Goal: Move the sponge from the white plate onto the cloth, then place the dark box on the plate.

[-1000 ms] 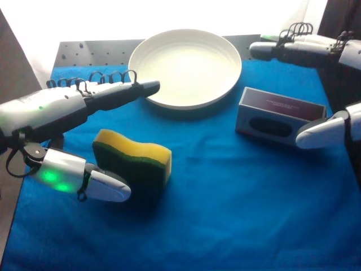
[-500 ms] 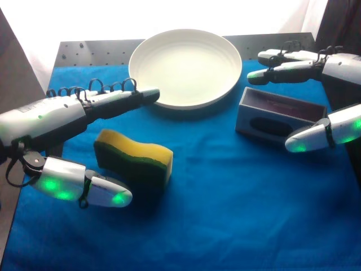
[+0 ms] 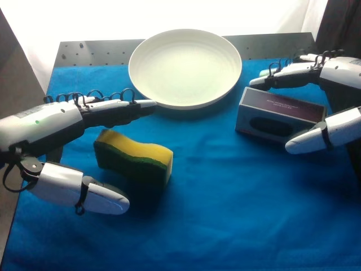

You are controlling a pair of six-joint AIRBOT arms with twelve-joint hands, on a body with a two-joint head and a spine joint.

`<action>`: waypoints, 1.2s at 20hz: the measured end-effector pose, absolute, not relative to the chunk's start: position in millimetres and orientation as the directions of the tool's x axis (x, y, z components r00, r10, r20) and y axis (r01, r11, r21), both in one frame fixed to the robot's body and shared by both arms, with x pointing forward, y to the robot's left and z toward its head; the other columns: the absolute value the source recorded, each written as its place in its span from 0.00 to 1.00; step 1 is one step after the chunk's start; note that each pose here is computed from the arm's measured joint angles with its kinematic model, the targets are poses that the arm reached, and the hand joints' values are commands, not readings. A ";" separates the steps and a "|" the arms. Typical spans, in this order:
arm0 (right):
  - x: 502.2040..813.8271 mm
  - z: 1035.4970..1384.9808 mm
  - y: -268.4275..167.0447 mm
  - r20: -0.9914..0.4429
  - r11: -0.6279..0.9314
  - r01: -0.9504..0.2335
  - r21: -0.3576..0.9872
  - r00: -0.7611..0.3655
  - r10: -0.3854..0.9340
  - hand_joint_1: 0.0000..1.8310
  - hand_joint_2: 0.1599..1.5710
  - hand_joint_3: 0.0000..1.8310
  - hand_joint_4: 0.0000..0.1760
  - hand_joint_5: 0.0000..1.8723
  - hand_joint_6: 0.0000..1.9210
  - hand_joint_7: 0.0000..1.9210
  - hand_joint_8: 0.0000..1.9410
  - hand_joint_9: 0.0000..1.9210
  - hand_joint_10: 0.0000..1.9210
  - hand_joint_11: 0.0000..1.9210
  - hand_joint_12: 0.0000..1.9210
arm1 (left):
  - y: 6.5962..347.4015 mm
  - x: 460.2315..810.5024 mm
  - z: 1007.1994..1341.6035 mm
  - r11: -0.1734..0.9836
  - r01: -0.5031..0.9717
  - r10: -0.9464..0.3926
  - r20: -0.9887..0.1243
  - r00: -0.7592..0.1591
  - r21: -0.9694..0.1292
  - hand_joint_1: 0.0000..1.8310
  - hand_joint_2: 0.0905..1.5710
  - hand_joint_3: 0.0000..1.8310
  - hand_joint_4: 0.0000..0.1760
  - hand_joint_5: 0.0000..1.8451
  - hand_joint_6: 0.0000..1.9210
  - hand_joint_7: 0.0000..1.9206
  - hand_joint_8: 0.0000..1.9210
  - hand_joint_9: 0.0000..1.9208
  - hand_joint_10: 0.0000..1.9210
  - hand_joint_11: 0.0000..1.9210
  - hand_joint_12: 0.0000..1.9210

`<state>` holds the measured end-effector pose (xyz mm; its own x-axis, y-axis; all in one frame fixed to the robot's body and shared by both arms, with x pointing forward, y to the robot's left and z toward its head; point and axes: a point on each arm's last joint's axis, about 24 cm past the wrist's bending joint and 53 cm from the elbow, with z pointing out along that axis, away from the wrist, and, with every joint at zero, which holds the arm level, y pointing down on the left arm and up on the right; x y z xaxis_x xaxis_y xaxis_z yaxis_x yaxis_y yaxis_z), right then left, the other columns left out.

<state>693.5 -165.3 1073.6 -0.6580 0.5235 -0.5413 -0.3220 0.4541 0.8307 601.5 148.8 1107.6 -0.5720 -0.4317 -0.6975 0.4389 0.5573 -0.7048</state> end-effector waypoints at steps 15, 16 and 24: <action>697.8 1157.9 -143.6 -0.595 0.318 -0.510 0.799 -0.597 0.537 0.61 0.70 0.00 0.00 0.49 0.58 0.42 0.76 0.45 0.89 0.44 0.96 | 156.6 598.3 1099.0 0.556 0.399 -0.461 -0.670 -0.581 -0.729 0.41 0.49 0.00 0.71 0.18 0.00 0.20 0.00 0.21 0.00 0.00 0.70; 704.0 1170.1 -148.3 -0.604 0.312 -0.530 0.789 -0.574 0.554 0.61 0.70 0.00 0.00 0.49 0.58 0.42 0.76 0.45 0.89 0.44 0.96 | 156.5 598.3 1099.2 0.556 0.399 -0.462 -0.670 -0.581 -0.729 0.41 0.49 0.00 0.71 0.18 0.00 0.20 0.00 0.21 0.00 0.00 0.70; 778.9 1190.0 -81.8 -0.697 0.425 -0.560 0.711 -0.480 0.532 0.66 0.66 0.00 0.00 0.37 0.71 0.42 0.88 0.49 0.94 0.48 0.99 | 159.5 599.6 1097.9 0.564 0.401 -0.455 -0.677 -0.579 -0.722 0.43 0.49 0.00 0.68 0.19 0.00 0.20 0.00 0.20 0.00 0.00 0.63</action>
<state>778.9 -81.8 1190.0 -0.4802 0.5323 -0.6972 -0.5604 0.4254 0.7107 599.6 159.5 1097.9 -0.5785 -0.4548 -0.6771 0.4014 0.5638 -0.7218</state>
